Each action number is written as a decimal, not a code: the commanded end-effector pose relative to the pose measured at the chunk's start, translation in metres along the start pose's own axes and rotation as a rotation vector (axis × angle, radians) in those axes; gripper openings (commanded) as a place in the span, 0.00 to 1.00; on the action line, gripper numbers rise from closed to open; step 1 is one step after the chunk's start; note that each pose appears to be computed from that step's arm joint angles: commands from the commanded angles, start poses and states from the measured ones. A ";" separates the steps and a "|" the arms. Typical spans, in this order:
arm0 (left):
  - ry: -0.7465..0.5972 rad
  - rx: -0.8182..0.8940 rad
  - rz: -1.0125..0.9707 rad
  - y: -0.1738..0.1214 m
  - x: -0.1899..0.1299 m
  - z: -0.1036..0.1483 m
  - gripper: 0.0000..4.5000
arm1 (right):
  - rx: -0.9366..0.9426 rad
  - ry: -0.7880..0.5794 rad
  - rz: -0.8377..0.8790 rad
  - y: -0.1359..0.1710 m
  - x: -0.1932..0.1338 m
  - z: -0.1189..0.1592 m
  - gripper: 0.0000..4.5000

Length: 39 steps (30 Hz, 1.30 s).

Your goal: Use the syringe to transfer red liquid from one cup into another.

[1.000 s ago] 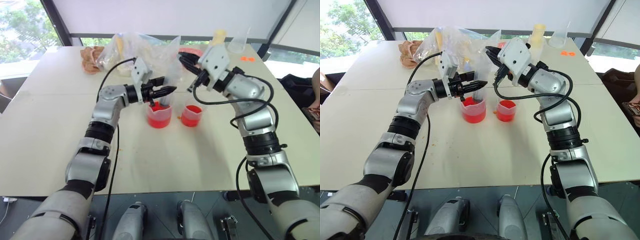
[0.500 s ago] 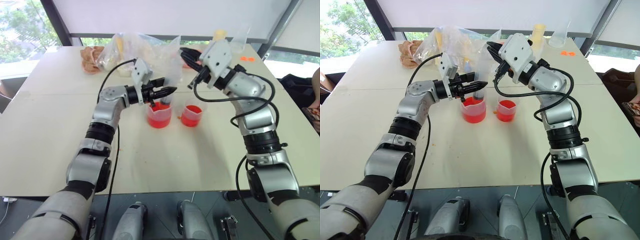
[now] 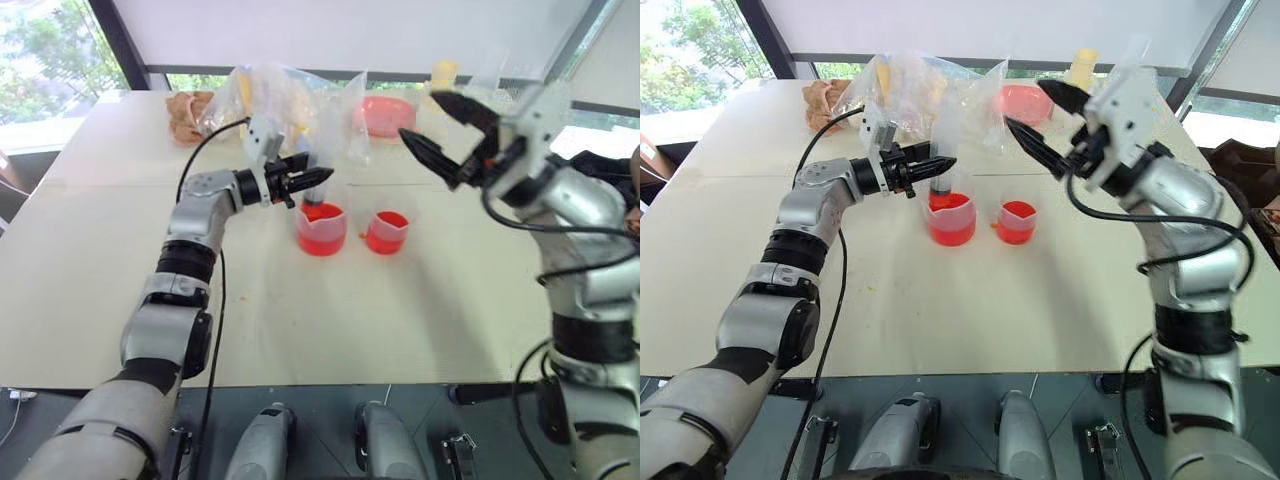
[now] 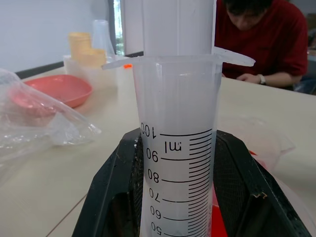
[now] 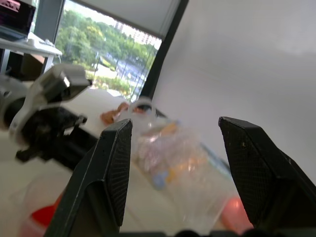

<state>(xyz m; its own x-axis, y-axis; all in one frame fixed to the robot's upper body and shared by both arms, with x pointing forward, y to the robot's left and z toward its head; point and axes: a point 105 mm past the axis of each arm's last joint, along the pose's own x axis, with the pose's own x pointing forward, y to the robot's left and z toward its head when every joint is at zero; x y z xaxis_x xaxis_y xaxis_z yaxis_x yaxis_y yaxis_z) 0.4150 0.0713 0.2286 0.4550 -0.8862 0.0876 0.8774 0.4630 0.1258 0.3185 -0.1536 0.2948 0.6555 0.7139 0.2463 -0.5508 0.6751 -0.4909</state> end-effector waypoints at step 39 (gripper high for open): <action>-0.141 0.064 -0.332 -0.076 0.095 0.036 0.32 | -0.317 -0.004 -0.225 -0.053 0.003 0.022 0.64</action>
<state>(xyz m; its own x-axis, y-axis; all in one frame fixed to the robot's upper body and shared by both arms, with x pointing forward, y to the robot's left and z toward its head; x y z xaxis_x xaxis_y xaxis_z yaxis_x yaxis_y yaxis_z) 0.3912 -0.0444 0.2513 0.1547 -0.9743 0.1640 0.9704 0.1810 0.1599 0.3456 -0.1893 0.3258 0.7759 0.5307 0.3409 -0.2239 0.7370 -0.6378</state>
